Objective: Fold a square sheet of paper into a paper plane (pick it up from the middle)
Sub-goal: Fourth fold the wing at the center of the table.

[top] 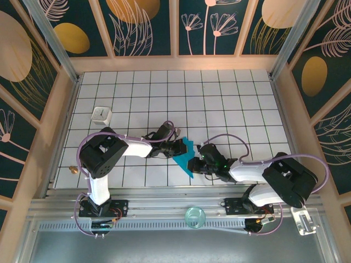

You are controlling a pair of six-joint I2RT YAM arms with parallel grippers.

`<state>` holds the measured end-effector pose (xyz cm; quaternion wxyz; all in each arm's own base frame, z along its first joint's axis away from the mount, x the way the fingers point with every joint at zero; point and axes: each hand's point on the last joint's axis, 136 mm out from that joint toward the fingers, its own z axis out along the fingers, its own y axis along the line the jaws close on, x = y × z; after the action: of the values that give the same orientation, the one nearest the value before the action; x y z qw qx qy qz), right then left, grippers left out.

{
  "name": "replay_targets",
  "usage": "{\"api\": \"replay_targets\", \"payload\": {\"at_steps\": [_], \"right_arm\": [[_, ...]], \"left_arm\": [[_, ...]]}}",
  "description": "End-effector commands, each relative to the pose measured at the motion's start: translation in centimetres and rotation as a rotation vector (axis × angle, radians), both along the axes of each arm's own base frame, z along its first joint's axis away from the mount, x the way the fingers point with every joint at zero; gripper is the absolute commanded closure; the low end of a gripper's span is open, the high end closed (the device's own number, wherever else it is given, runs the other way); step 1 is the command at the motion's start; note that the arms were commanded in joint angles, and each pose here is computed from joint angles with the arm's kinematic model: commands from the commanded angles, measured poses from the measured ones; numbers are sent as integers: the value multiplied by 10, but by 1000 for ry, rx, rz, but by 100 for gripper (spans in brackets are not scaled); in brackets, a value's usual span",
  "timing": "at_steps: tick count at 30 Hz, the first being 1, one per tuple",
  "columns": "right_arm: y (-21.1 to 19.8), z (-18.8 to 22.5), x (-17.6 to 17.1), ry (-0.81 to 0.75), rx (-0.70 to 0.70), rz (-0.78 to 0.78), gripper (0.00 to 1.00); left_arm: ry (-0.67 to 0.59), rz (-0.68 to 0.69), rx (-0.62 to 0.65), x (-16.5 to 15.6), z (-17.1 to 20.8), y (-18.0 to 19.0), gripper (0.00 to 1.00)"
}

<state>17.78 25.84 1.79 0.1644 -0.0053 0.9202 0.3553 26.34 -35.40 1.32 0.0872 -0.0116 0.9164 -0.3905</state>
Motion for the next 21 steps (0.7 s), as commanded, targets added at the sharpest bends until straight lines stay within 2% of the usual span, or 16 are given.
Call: {"api": "replay_targets", "payload": {"at_steps": [1,8,21], "right_arm": [[-11,-17,-7,23,-53,14,93],[-13,-15,-1,6,-75,25,94],[-3,-13,30,-33,-85,63,94]], "left_arm": [[58,35,158,-7,-44,30,100],[58,56,171,-3,-46,36,100],[21,96,189,33,-42,51,100]]}}
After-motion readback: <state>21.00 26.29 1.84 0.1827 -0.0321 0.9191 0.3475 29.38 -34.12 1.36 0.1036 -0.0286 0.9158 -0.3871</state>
